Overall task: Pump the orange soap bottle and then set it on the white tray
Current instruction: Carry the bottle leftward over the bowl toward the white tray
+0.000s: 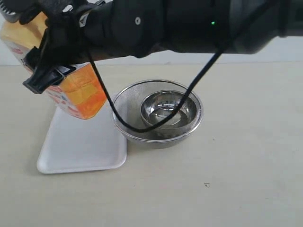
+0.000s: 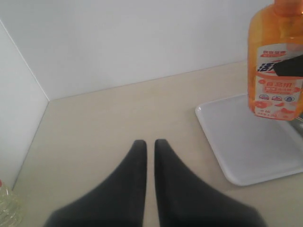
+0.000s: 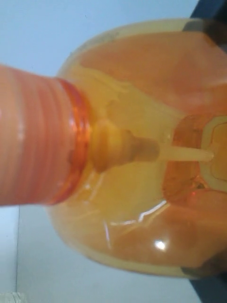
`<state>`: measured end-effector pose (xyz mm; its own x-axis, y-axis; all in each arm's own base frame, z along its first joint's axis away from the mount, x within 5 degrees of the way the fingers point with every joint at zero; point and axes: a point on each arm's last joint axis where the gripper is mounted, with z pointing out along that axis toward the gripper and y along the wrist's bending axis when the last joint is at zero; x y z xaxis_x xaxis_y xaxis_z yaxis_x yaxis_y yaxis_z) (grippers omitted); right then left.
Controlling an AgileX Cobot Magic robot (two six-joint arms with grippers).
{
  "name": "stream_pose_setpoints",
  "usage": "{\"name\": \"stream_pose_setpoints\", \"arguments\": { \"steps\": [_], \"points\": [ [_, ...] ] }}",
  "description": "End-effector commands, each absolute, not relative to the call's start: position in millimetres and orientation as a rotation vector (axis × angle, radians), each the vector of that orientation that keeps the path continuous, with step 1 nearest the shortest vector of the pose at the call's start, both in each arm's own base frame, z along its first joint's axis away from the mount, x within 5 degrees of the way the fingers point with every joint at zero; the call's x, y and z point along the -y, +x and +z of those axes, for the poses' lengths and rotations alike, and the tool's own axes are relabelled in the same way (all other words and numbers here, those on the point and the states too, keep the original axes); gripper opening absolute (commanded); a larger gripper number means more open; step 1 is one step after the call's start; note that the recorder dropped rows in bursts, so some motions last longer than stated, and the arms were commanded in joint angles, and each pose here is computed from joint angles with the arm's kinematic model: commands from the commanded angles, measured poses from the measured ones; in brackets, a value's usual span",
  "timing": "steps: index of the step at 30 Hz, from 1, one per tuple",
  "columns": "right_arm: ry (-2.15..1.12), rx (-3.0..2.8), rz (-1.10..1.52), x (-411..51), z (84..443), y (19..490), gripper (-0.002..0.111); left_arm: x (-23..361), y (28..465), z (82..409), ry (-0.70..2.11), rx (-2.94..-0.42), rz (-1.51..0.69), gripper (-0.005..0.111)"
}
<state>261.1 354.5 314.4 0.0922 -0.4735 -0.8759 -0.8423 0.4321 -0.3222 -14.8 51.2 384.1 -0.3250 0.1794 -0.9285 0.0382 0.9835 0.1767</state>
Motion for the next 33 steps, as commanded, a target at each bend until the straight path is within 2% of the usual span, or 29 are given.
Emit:
{"name": "stream_pose_setpoints", "arguments": {
  "steps": [1,10,19,33],
  "points": [
    [-1.114,-1.473,0.427,-364,335,268,0.000,-51,-16,382,0.154,-1.899,0.142,0.005],
    [-1.021,-1.517,0.544,-390,333,277,0.000,-51,-16,382,0.160,-1.899,0.147,0.005],
    [-0.945,-1.473,0.531,-398,325,287,0.000,-51,-16,382,0.160,-1.899,0.147,0.005],
    [-0.903,-1.519,0.508,-402,292,307,0.000,-50,-16,382,0.164,-1.901,0.134,0.005]
  ]
}}
